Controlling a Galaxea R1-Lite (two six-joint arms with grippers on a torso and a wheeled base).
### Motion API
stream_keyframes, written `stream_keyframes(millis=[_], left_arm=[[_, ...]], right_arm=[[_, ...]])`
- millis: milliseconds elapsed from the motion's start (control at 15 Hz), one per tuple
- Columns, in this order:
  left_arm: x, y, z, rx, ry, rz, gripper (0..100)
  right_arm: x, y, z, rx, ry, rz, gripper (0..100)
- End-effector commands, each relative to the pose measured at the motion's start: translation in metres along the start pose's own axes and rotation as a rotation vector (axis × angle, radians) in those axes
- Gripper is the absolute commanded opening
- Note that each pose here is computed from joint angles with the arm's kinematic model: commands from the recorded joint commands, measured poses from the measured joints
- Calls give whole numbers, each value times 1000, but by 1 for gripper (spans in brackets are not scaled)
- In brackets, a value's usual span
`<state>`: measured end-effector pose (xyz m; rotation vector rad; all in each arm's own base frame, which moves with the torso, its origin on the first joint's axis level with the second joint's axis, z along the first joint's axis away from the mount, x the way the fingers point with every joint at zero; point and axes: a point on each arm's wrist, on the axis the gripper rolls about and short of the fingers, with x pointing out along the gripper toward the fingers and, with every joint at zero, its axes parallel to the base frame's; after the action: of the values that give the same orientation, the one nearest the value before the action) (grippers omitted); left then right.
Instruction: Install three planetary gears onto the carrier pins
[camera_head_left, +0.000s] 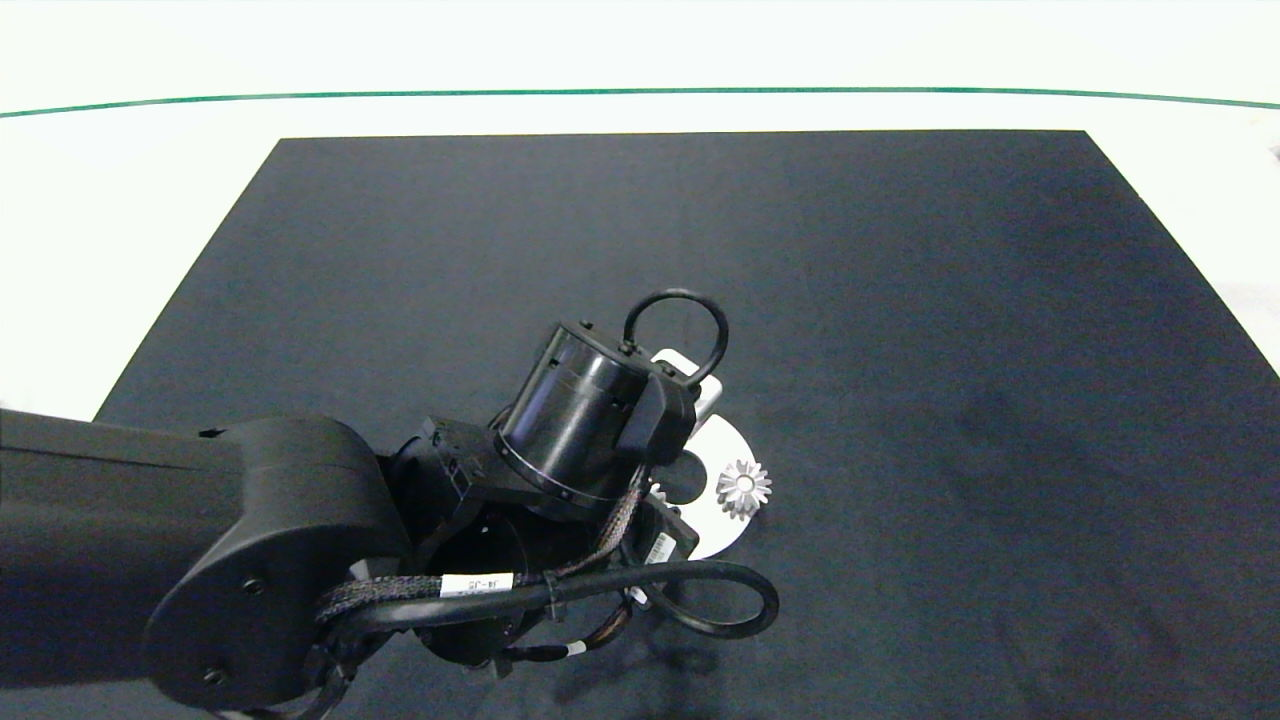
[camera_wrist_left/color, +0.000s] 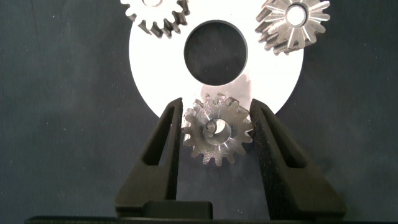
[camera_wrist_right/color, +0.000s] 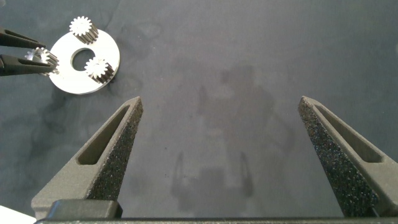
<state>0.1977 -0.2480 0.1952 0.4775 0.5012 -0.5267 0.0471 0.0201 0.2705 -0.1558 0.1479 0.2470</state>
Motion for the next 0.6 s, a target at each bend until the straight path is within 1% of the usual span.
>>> stream_keyframes(millis=[67,400,600], left_arm=[[-1,1,-1,-1,4,3,16],[0,0,-2,0,6,2,16],[1,-1,1,0,-1,2,16]], right_arm=[[1,0,-1,-2,4,-1,100],[0,0,-1,-2,3,0,100],[0,0,0,-1,1,-1,100]])
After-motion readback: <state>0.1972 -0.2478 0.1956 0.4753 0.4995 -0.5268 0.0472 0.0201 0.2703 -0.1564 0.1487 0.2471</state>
